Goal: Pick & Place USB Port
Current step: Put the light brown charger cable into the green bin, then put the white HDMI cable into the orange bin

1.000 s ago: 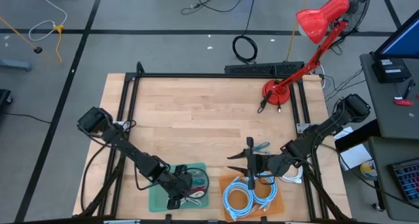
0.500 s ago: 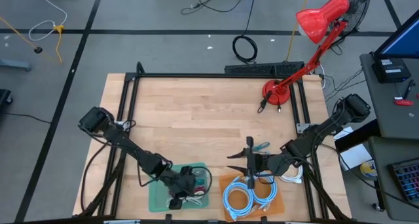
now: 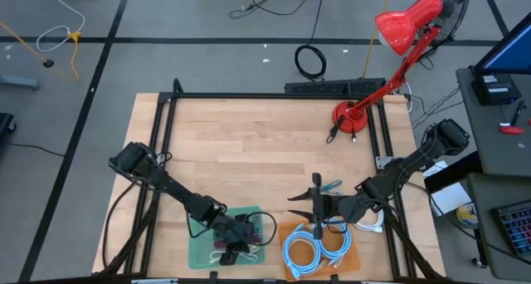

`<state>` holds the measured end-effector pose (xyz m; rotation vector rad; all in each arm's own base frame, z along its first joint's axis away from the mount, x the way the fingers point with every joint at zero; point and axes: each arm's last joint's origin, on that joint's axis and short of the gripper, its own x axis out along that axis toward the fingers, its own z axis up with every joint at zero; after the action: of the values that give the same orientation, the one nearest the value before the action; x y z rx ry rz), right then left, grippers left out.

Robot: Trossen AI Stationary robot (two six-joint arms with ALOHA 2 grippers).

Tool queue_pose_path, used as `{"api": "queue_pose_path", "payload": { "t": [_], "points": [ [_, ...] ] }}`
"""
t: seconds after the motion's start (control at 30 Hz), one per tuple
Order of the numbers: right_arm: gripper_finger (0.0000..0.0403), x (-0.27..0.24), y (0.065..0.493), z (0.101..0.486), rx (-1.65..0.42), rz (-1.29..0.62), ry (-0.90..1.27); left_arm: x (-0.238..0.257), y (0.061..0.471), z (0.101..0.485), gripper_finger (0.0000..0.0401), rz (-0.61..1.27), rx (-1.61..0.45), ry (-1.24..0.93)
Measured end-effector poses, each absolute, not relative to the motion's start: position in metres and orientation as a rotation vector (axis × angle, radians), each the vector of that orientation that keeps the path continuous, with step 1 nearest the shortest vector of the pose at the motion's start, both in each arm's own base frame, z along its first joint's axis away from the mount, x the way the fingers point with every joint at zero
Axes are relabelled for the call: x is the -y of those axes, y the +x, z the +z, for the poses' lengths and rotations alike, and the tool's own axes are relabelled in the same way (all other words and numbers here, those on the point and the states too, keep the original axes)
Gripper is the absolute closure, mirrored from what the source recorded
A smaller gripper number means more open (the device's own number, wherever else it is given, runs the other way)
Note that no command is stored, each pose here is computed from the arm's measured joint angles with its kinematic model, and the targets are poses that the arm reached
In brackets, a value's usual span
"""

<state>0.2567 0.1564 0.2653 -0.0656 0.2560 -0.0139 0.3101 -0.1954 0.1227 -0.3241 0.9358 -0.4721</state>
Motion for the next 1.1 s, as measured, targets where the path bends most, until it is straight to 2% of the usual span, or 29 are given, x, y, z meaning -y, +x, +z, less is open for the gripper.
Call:
{"api": "queue_pose_path", "payload": {
  "t": [0.57,0.73,1.1],
  "points": [
    [0.0273,-0.156,0.256,0.264,-0.27,-0.014,-0.075,0.195,0.305,0.149,0.0397,-0.47,-0.847,-0.267],
    [0.0273,-0.152,0.25,0.253,-0.39,-0.035,-0.091,0.191,0.299,0.169,0.0397,-0.451,-0.795,-0.187],
    [0.0273,-0.114,0.231,0.228,-0.682,-0.379,0.032,0.181,0.265,0.241,0.0394,-0.265,-0.568,-0.028]
  ]
}}
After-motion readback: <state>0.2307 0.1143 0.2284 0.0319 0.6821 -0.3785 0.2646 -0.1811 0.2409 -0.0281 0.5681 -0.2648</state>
